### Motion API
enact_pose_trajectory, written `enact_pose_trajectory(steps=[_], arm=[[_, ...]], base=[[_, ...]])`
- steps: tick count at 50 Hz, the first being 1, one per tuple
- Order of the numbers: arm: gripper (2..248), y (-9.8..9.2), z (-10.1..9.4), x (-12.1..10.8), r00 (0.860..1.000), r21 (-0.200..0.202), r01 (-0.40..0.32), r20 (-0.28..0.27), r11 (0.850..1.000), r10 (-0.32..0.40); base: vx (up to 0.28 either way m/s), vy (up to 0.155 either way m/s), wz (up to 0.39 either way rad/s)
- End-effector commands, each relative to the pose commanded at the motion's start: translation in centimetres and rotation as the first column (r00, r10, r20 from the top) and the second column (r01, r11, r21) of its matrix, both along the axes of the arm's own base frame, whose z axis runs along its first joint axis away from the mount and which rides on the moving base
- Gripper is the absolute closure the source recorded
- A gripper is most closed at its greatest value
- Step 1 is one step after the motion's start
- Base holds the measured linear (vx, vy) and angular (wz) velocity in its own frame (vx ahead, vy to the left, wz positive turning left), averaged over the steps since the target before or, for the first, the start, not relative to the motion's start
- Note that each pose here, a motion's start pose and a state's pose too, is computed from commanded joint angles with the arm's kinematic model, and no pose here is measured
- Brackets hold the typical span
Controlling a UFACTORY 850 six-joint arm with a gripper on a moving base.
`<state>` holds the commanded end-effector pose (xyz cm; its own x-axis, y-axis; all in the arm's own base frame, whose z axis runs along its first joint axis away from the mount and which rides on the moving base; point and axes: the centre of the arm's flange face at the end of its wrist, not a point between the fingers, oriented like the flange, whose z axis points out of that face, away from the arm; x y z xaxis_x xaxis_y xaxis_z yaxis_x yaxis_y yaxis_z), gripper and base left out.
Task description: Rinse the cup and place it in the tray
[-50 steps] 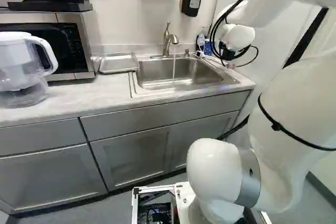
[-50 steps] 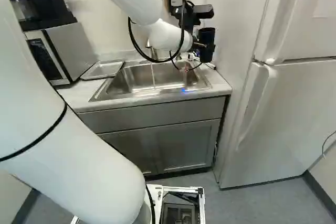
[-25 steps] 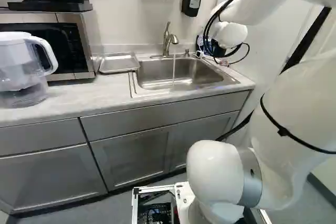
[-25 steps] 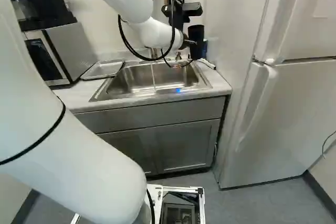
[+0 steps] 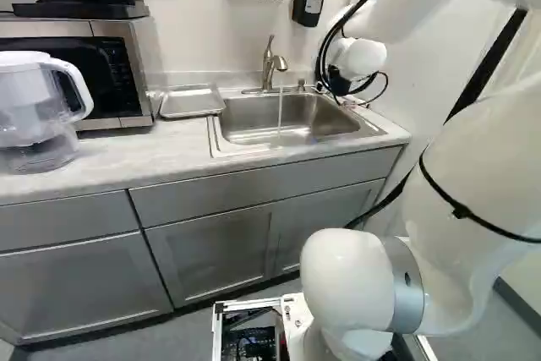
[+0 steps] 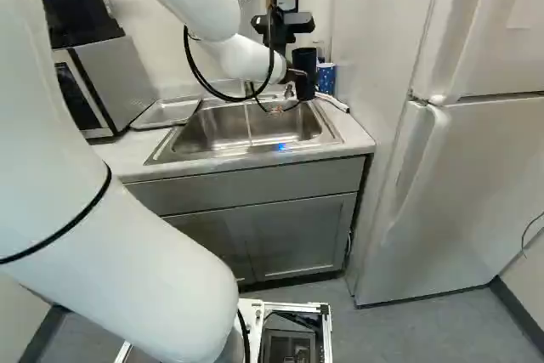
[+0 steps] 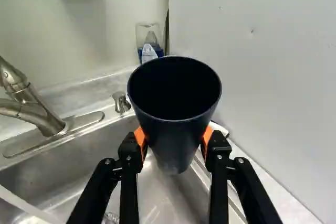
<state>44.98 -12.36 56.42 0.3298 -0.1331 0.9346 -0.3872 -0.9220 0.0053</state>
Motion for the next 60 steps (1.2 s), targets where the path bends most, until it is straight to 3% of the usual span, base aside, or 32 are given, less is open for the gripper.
enact_pose_trajectory(steps=[25,34,49,60], arm=[[129,0.6,-3.3,0.3,0.992,0.04,-0.037,-0.115,0.998,0.042],[129,1.7,-3.4,0.2,0.988,0.041,-0.073,-0.136,0.997,0.078],[129,3.6,-3.8,-0.2,0.972,0.046,-0.142,-0.184,0.989,0.148],[129,4.0,-4.2,-0.4,0.956,0.056,-0.172,-0.23,0.983,0.181]], base=[[0.0,0.0,0.0],[0.0,0.0,0.0],[0.0,0.0,0.0],[0.0,0.0,0.0]])
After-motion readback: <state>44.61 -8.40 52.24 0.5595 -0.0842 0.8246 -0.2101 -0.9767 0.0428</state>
